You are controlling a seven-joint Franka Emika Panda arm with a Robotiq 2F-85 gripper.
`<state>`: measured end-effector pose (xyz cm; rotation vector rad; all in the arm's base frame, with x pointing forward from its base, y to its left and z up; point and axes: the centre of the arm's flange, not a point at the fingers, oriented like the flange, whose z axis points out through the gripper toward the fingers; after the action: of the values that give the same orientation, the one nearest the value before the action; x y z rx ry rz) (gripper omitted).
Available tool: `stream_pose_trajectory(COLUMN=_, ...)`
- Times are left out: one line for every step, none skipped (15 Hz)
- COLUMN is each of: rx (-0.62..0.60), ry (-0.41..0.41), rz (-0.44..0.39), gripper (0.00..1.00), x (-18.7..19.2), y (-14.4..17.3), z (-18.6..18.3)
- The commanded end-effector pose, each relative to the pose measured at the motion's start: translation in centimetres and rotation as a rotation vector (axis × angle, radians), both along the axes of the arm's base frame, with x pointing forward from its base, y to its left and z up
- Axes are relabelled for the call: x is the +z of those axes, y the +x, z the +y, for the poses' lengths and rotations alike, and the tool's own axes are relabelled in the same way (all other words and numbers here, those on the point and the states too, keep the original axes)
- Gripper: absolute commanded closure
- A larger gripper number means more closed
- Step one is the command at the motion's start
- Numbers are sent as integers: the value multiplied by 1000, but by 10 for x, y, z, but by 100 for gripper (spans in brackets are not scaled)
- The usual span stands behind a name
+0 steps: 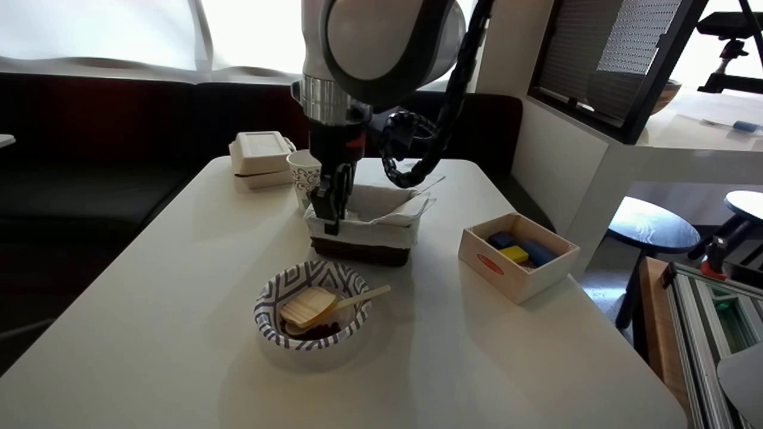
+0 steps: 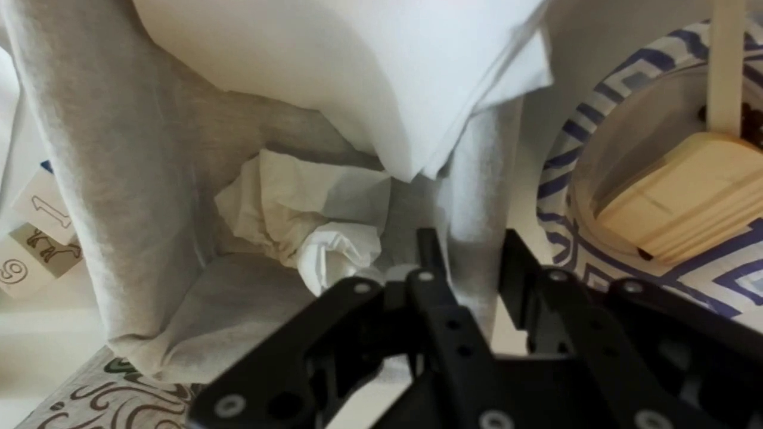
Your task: Move the black and white box to the right
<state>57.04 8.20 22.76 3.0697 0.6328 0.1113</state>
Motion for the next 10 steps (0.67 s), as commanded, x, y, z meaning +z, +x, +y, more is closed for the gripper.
stream_pose_trajectory(rx=15, ry=1, rz=4, gripper=89, x=-10, y=5, z=2)
stream_pose_trajectory(rx=17, ry=0, rz=9, gripper=94, x=-13, y=6, z=0)
stream_pose_trajectory(rx=18, ry=-1, rz=10, gripper=91, x=-13, y=6, z=-1)
stream_pose_trajectory(rx=20, ry=-4, rz=13, gripper=96, x=-14, y=6, z=-1)
stream_pose_trajectory(rx=18, ry=-1, rz=15, gripper=97, x=-13, y=5, z=1)
stream_pose_trajectory(rx=11, ry=6, rz=12, gripper=96, x=-8, y=2, z=5)
stream_pose_trajectory(rx=3, ry=11, rz=7, gripper=96, x=-5, y=0, z=9)
stream_pose_trajectory(rx=-11, ry=13, rz=2, gripper=96, x=4, y=-4, z=16)
stream_pose_trajectory(rx=-17, ry=17, rz=-4, gripper=96, x=9, y=-6, z=21)
stream_pose_trajectory(rx=-22, ry=5, rz=-16, gripper=96, x=21, y=-11, z=29)
